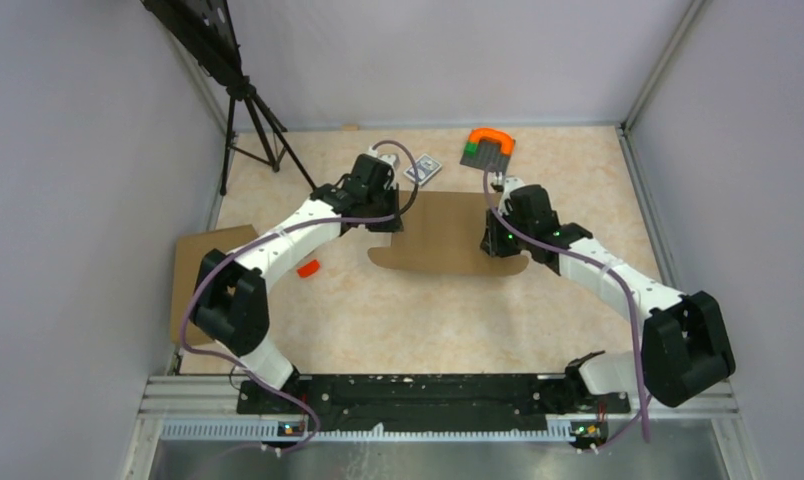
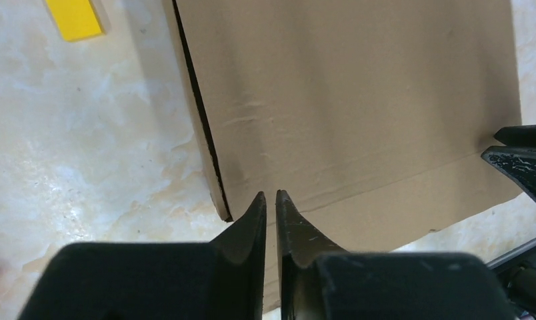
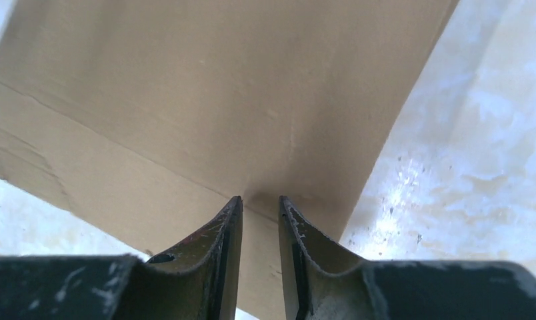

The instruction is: Fold the paper box

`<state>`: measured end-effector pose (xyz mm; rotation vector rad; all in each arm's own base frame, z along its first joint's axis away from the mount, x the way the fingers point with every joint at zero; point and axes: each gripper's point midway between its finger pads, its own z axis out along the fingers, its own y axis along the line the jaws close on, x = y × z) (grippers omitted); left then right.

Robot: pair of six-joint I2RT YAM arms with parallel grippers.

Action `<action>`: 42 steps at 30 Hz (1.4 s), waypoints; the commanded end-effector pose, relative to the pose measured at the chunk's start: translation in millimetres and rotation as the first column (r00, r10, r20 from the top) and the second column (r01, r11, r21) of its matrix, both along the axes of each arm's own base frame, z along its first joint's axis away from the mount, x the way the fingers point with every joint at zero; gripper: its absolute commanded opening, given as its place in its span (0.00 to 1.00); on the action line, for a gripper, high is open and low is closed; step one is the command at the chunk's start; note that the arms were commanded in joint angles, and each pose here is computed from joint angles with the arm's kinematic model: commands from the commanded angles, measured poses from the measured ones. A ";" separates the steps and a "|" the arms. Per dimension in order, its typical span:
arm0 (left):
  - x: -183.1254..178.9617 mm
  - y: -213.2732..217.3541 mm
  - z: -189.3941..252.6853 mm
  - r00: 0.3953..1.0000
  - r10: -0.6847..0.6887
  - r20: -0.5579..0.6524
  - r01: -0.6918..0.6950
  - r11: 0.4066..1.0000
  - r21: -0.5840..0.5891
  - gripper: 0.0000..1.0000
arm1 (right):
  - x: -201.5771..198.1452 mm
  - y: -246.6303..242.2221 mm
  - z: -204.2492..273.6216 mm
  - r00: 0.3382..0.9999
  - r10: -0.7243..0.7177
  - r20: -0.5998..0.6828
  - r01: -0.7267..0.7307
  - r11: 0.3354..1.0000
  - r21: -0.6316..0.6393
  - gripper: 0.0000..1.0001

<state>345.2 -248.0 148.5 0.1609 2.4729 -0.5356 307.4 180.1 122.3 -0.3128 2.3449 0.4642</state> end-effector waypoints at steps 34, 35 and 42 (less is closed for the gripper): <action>-20.3 16.0 -56.9 0.994 0.040 -0.106 -0.038 0.999 0.021 0.07 | -9.6 -23.7 -35.0 0.993 -0.096 -0.066 0.093 0.994 -0.058 0.26; -20.1 16.5 -54.9 0.994 0.042 -0.101 -0.040 0.999 0.020 0.07 | -9.1 -23.0 -32.1 0.993 -0.095 -0.063 0.092 0.994 -0.053 0.26; -15.2 42.3 -17.4 0.992 0.111 0.065 -0.113 0.993 0.044 0.11 | -2.8 -36.6 1.8 0.986 -0.162 0.032 0.162 0.987 0.005 0.32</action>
